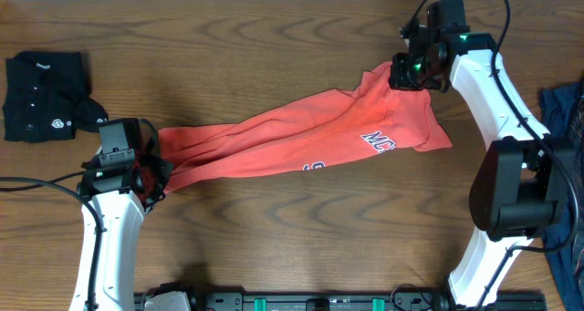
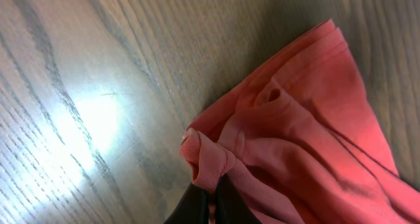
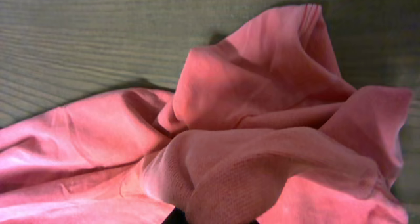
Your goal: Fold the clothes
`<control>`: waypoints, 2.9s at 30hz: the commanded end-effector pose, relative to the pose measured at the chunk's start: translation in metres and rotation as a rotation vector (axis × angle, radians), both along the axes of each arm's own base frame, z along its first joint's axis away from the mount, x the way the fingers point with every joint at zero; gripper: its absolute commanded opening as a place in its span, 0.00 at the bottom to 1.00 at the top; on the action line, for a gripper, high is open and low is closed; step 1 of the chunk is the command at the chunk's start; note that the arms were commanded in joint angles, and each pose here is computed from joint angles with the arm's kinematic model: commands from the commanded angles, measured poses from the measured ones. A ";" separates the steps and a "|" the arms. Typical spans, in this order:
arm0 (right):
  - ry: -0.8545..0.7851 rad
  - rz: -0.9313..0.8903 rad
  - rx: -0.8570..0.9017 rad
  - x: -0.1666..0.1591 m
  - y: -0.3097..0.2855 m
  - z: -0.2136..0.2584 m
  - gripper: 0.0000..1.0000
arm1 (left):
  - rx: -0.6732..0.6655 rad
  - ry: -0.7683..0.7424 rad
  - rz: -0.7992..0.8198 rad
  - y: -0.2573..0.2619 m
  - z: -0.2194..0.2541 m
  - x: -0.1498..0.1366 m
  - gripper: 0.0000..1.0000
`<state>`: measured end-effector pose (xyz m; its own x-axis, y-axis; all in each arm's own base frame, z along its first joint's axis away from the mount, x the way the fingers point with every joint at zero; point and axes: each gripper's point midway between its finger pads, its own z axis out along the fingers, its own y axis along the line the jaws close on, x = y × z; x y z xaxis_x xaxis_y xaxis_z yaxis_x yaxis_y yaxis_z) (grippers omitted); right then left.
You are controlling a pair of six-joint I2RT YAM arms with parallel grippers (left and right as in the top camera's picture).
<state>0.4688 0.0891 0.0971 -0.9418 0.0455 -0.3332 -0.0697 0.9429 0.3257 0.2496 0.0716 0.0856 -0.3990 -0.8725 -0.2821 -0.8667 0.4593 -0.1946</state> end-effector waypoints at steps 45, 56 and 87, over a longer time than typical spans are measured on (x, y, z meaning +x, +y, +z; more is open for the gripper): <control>-0.114 0.203 0.013 0.019 0.071 0.073 0.99 | 0.016 -0.040 -0.015 0.012 -0.028 0.046 0.17; -0.069 0.217 -0.003 0.007 0.075 0.067 0.99 | 0.034 -0.092 -0.048 0.017 -0.045 0.076 0.33; -0.074 0.230 -0.041 -0.007 0.069 0.087 0.99 | -0.171 0.098 -0.200 -0.030 -0.022 0.017 0.52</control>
